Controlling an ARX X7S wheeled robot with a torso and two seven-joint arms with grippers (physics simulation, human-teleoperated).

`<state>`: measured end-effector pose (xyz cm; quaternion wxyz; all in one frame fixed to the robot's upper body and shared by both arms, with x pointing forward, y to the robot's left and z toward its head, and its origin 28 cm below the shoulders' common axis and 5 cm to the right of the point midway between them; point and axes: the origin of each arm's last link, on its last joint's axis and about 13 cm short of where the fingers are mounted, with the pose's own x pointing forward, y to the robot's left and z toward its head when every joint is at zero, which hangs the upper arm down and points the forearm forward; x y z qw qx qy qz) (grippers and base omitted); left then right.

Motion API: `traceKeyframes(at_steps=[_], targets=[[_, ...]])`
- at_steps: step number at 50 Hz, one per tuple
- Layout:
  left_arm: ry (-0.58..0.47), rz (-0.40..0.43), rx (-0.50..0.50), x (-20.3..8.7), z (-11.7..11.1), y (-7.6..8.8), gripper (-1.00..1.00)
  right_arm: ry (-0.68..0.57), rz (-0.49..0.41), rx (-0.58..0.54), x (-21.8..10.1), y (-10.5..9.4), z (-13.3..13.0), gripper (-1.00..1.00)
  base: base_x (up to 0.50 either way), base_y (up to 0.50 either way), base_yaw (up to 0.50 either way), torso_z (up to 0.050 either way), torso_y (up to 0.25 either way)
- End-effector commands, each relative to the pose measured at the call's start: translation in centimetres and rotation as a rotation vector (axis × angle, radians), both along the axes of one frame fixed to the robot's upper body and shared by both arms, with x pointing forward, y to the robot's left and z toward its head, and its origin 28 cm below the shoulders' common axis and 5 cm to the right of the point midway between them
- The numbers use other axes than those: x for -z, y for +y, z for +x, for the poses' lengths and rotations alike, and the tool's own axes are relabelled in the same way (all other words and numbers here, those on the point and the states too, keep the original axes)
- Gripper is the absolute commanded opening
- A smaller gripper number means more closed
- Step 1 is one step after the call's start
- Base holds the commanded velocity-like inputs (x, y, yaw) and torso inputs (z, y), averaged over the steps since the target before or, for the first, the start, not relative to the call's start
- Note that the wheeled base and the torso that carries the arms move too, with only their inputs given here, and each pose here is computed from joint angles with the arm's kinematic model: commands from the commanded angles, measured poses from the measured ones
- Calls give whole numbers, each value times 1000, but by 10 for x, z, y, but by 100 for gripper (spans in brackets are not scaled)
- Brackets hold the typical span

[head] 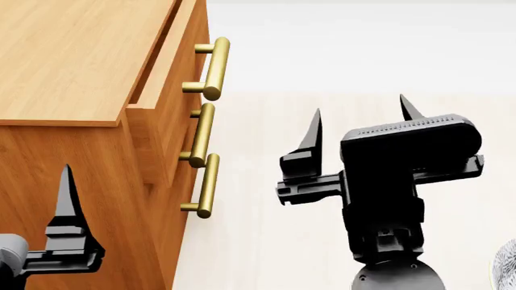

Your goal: Close the top drawer of the cabinet and put the bowl on top of it.

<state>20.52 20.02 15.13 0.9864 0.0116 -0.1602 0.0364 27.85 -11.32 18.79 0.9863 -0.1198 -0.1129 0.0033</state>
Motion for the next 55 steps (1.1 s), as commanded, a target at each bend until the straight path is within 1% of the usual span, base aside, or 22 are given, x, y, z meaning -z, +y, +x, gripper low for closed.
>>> traceKeyframes(at_steps=[1, 3, 9, 14, 16, 21, 22, 27, 30, 37, 46, 55], targets=[[-3, -2, 0, -1, 0, 1, 100, 34, -66, 73, -28, -1, 48, 100, 0, 0, 0, 0, 0], [-2, -4, 0, 0, 0, 1, 100, 36, -41, 64, -31, 2, 53, 100, 0, 0, 0, 0, 0], [-2, -1, -6, -1, 0, 2, 100, 64, -55, 54, -36, 17, 78, 100, 0, 0, 0, 0, 0], [0, 3, -7, -1, 0, 1, 100, 81, -58, 38, -38, 26, 88, 100, 0, 0, 0, 0, 0], [0, 7, -8, -1, -1, 1, 100, 89, -51, 15, -40, 32, 93, 100, 0, 0, 0, 0, 0], [-1, 9, -10, -2, -2, 1, 100, 94, -65, -20, -42, 46, 101, 100, 0, 0, 0, 0, 0], [0, 7, -8, -2, -2, 0, 100, 98, -53, -39, -42, 52, 105, 100, 0, 0, 0, 0, 0], [4, 10, -10, 0, -1, 1, 100, 115, -46, -79, -38, 66, 115, 100, 0, 0, 0, 0, 0], [8, 10, -15, 1, -1, 3, 100, 126, -32, -113, -38, 73, 116, 100, 0, 0, 0, 0, 0], [12, 15, -12, 1, 0, 2, 100, 150, -39, -190, -30, 94, 115, 100, 0, 0, 0, 0, 0], [16, 19, -14, 3, 0, 3, 100, 177, -54, -242, -16, 110, 114, 100, 0, 0, 0, 0, 0], [24, 20, -15, 5, 2, 3, 100, 174, -72, -299, -16, 127, 108, 100, 0, 0, 1, 0, 0]])
